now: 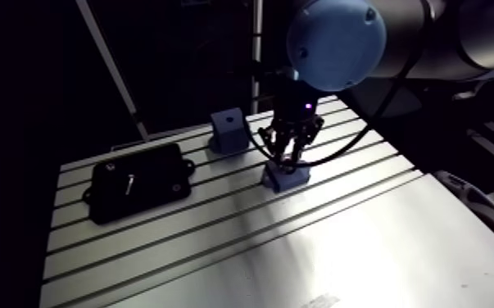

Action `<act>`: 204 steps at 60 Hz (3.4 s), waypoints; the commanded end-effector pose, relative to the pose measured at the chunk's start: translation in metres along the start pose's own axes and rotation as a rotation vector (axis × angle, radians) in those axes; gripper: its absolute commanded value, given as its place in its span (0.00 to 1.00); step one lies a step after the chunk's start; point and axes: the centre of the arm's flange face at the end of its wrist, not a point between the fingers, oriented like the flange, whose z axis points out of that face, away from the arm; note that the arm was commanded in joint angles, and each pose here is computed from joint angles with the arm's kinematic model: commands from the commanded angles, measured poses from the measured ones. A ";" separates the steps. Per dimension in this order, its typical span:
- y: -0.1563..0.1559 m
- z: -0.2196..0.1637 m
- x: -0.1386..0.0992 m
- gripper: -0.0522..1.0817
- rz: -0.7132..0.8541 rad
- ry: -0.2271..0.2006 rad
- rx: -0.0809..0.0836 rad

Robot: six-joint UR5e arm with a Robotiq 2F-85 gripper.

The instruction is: Pick up the bearing and press it into the housing until flush.

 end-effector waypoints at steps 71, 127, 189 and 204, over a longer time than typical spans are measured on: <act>0.000 0.006 -0.002 0.60 0.003 -0.010 0.005; 0.001 0.006 -0.001 0.60 0.003 -0.011 0.003; 0.003 0.009 -0.002 0.60 0.004 -0.015 0.006; 0.003 0.007 -0.001 0.60 0.004 -0.012 0.005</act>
